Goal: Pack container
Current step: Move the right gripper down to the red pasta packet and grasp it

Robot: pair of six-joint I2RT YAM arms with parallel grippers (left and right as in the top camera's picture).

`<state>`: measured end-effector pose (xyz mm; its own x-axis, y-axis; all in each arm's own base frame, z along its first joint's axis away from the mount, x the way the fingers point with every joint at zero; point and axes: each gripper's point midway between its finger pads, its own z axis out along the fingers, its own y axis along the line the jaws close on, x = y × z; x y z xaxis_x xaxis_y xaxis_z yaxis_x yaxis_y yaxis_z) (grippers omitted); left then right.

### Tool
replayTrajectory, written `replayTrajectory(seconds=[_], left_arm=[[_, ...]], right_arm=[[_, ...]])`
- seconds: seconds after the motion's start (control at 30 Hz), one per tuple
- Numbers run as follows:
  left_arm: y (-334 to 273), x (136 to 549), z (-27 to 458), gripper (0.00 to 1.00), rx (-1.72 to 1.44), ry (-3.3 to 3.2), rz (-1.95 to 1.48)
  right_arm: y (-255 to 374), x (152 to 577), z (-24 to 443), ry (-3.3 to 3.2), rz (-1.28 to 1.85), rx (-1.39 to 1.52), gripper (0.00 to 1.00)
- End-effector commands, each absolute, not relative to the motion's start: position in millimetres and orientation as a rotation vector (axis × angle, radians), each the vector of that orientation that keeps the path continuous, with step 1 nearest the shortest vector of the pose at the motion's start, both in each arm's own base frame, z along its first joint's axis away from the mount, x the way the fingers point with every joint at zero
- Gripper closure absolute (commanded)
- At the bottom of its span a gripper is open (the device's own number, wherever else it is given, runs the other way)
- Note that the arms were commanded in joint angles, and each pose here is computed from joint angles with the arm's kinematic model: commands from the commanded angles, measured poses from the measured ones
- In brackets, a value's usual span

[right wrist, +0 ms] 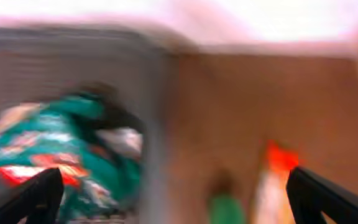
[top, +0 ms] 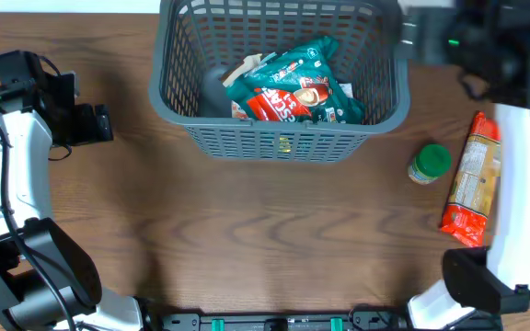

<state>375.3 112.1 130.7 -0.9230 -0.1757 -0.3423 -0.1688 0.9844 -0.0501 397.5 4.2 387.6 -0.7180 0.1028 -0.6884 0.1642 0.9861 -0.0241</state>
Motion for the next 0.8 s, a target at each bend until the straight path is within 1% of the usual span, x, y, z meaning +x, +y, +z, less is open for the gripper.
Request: replayTrajectory(seconds=[0.0, 0.1, 0.27, 0.33, 0.5, 0.63, 0.77], left_arm=[[109, 377, 131, 0.01, -0.236, 2.776, -0.048], [109, 377, 131, 0.01, -0.235, 2.776, -0.048], [110, 378, 131, 0.01, -0.235, 2.773, -0.047], [110, 378, 131, 0.01, -0.235, 2.772, -0.047], [110, 378, 131, 0.01, -0.235, 2.772, -0.047], [110, 378, 131, 0.02, -0.235, 2.772, -0.047], [110, 378, 131, 0.01, -0.235, 2.773, -0.047]], right_arm=[[-64, 369, 380, 2.352, -0.193, 0.672, 0.01], [-99, 334, 367, 2.423, -0.200, 0.833, 0.01], [-127, 311, 356, 2.474, -0.091, 0.889, 0.01], [-138, 295, 348, 2.481, -0.086, 0.960, 0.01], [-163, 250, 305, 2.584, -0.172, 1.129, 0.01], [-176, 245, 257, 2.701, -0.143, 1.120, 0.01], [-184, 259, 210, 2.734, -0.084, 1.095, 0.01]])
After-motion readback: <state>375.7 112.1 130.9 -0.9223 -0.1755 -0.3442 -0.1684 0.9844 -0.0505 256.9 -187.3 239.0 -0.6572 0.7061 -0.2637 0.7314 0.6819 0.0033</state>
